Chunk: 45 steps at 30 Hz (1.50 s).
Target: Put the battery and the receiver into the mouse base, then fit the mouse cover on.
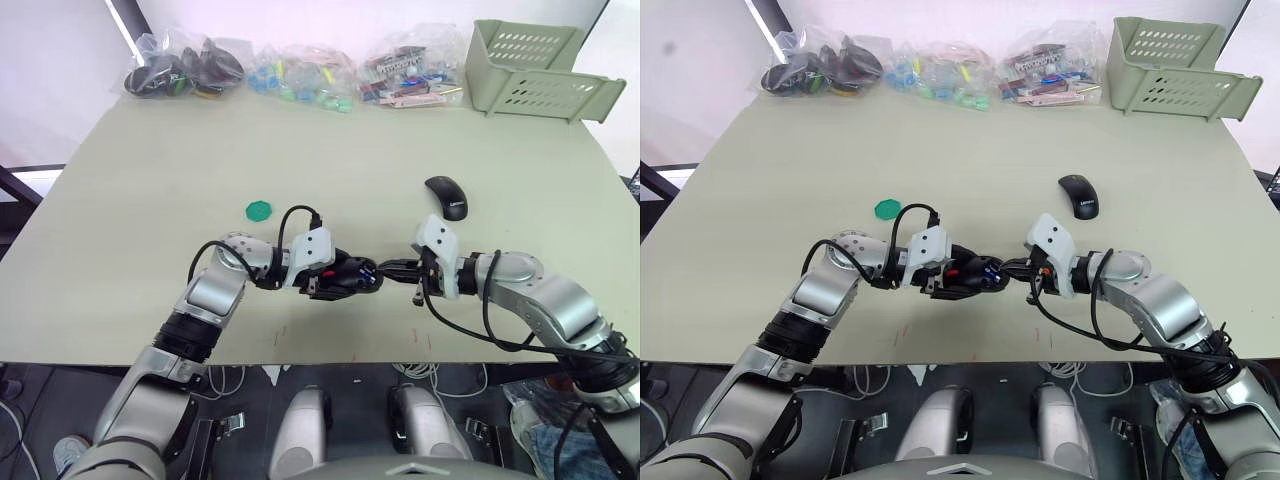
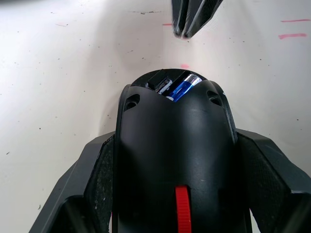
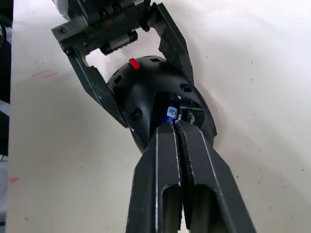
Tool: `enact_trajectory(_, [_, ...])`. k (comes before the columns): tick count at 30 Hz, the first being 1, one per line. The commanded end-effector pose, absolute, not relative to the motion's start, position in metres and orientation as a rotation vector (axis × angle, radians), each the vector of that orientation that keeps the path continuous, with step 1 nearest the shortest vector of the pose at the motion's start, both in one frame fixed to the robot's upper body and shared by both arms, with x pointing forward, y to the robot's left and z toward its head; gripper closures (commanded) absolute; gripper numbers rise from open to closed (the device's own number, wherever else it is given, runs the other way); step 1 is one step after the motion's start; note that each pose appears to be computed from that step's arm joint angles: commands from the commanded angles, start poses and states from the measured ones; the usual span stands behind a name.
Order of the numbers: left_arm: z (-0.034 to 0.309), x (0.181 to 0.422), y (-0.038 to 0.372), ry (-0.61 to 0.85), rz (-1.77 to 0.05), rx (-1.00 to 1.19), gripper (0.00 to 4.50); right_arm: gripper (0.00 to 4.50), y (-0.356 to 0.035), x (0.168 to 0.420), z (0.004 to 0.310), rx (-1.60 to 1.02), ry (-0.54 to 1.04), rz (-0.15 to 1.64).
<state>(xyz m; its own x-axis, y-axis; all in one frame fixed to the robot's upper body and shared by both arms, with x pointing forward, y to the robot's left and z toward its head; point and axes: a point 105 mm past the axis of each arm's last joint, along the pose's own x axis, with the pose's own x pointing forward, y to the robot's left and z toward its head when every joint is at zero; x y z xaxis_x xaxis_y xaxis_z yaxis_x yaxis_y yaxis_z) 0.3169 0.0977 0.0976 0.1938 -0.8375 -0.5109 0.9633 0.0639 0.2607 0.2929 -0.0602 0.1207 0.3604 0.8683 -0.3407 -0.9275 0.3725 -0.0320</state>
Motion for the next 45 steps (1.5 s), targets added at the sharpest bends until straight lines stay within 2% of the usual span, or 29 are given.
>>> enact_trajectory(1, [0.088, 0.317, 0.107, 0.312, -1.365, 0.633, 1.51, 4.44, -0.052, 0.295, 0.129, -0.243, 0.236, 1.197])
enact_trajectory(8, [0.090, 0.317, 0.107, 0.313, -1.366, 0.634, 1.51, 4.44, -0.048, 0.302, 0.127, -0.233, 0.224, 1.179])
enact_trajectory(17, [0.091, 0.316, 0.106, 0.310, -1.367, 0.632, 1.51, 4.44, -0.051, 0.309, 0.108, -0.251, 0.275, 1.139])
enact_trajectory(21, [0.092, 0.316, 0.105, 0.308, -1.367, 0.627, 1.51, 4.44, -0.053, 0.302, 0.083, -0.271, 0.386, 1.152])
enact_trajectory(27, [0.092, 0.315, 0.105, 0.311, -1.364, 0.624, 1.51, 4.44, -0.057, 0.300, 0.069, -0.275, 0.449, 1.136])
enact_trajectory(30, [0.093, 0.315, 0.104, 0.311, -1.364, 0.624, 1.51, 4.44, -0.056, 0.305, 0.090, -0.228, 0.361, 1.132])
enact_trajectory(35, [0.093, 0.316, 0.103, 0.307, -1.362, 0.621, 1.51, 4.44, -0.068, 0.300, 0.154, -0.218, 0.095, 1.170])
enact_trajectory(41, [0.092, 0.316, 0.102, 0.303, -1.360, 0.621, 1.51, 4.44, -0.095, 0.280, 0.172, -0.193, 0.097, 1.214])
enact_trajectory(44, [0.092, 0.316, 0.101, 0.300, -1.357, 0.624, 1.51, 3.66, -0.113, 0.266, 0.180, -0.203, 0.104, 1.227])
enact_trajectory(45, [0.092, 0.316, 0.101, 0.299, -1.357, 0.624, 1.51, 3.16, -0.119, 0.261, 0.181, -0.224, 0.111, 1.230])
